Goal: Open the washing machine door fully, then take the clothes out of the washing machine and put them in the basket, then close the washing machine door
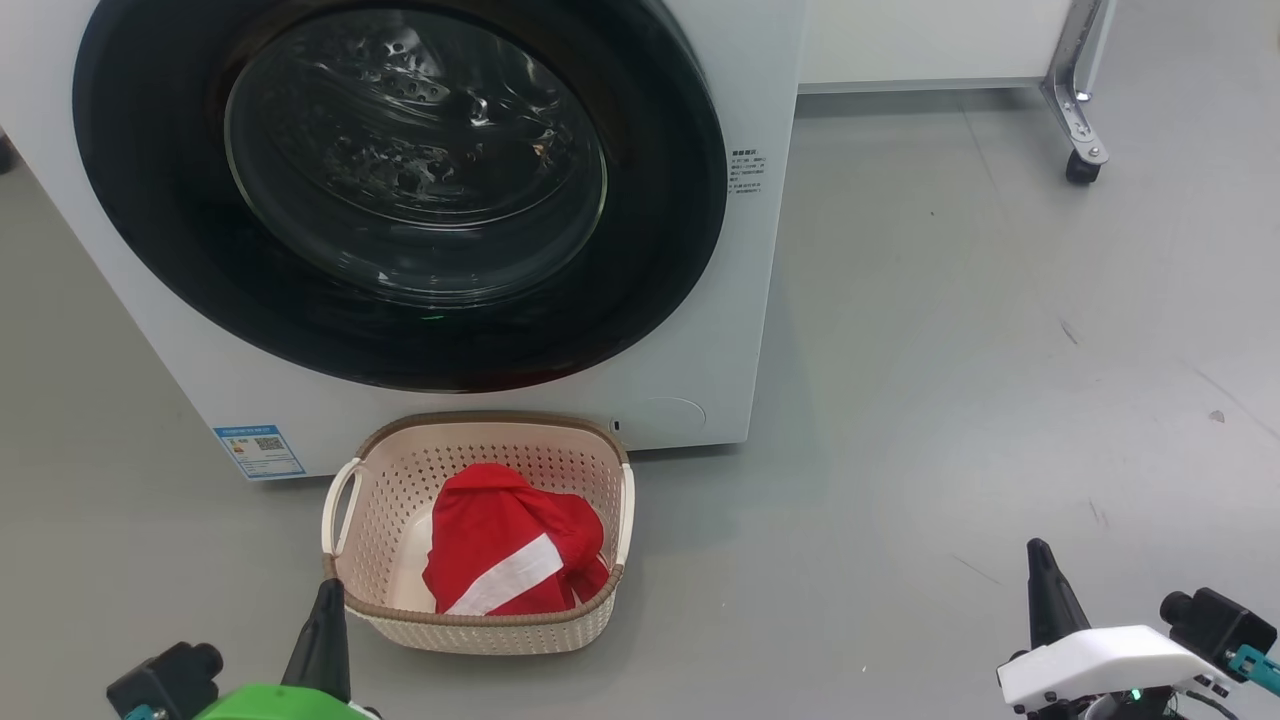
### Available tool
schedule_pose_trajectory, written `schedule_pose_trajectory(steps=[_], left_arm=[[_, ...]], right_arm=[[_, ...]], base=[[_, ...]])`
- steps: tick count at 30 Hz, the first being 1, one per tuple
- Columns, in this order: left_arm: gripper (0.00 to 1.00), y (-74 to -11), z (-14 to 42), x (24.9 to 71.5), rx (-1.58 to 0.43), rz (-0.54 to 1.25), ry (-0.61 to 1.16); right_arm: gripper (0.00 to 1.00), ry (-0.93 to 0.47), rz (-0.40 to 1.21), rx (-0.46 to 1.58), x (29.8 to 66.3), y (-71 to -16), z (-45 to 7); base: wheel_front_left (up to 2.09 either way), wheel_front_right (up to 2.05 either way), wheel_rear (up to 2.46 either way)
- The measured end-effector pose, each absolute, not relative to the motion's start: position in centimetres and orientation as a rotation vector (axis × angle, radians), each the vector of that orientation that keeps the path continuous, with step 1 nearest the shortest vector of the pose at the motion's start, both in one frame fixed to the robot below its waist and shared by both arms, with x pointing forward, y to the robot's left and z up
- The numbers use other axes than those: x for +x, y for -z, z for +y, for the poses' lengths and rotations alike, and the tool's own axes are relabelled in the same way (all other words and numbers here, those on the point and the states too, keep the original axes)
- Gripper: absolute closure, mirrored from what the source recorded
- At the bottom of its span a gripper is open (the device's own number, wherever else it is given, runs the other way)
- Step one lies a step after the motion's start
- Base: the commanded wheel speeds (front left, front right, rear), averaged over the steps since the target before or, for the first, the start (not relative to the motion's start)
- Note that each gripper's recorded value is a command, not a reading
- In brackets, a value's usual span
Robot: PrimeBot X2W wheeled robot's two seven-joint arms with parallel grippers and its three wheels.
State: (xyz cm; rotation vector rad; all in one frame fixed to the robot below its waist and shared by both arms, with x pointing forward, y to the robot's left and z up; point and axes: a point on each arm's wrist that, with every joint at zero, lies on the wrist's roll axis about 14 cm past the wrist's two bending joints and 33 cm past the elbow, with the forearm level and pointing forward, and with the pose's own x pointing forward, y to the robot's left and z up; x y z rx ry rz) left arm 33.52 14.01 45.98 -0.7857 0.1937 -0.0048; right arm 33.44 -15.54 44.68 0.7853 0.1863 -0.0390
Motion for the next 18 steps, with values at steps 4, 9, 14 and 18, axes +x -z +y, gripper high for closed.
schedule_pose_trajectory(steps=[4, 9, 14, 18], left_arm=[[1.0, -45.7, 14.3, 33.6, -0.836, 0.208, -0.007], [1.0, -45.8, 14.7, 34.0, -0.909, 0.207, -0.02], [1.0, -45.9, 15.0, 34.4, -0.973, 0.205, -0.028], [1.0, -45.8, 15.4, 34.5, -1.023, 0.207, -0.041]], right_arm=[[1.0, 0.054, 0.191, 0.834, 33.6, -44.6, -15.9], [1.0, 0.067, 0.189, 0.913, 34.0, -44.8, -16.3], [1.0, 0.078, 0.183, 0.976, 34.4, -45.0, -16.7], [1.0, 0.087, 0.18, 1.027, 34.6, -45.0, -17.0]], base=[[0.0, 0.0, 0.0], [0.0, 0.0, 0.0], [0.0, 0.0, 0.0], [0.0, 0.0, 0.0]])
